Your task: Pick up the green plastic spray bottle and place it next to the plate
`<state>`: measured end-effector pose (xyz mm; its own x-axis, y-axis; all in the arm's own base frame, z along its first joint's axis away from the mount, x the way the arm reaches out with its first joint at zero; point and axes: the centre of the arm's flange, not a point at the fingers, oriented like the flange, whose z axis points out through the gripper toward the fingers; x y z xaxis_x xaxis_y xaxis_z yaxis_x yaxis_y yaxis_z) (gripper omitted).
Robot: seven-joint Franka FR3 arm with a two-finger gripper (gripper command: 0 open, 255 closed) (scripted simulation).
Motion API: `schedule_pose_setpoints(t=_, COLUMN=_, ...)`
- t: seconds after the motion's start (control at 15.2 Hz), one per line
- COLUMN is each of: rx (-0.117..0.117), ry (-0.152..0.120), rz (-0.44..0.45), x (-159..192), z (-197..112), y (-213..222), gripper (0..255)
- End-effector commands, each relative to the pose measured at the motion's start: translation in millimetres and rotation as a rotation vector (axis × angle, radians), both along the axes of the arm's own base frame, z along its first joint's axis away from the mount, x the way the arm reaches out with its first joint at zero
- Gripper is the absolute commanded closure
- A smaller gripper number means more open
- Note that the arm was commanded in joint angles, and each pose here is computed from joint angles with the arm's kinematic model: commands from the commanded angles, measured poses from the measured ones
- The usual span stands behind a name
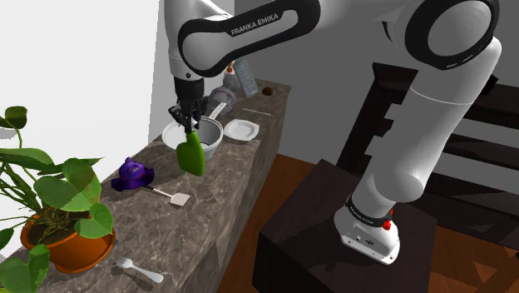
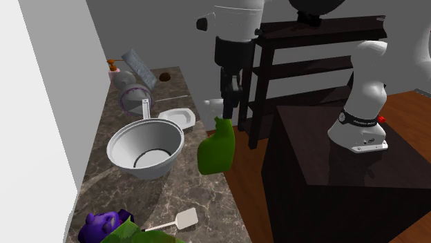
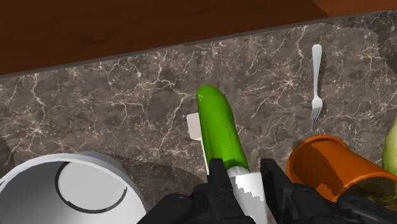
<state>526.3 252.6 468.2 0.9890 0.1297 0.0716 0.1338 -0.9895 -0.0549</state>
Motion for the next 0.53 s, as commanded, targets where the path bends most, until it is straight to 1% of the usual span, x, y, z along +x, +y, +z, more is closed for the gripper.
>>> schedule_pose_setpoints(t=0.0, rx=0.000, ry=0.000, rz=0.000, x=1, z=11, y=0, gripper=255)
schedule_pose_setpoints(t=0.46, rx=0.000, ry=0.000, rz=0.000, x=1, z=48, y=0, gripper=255)
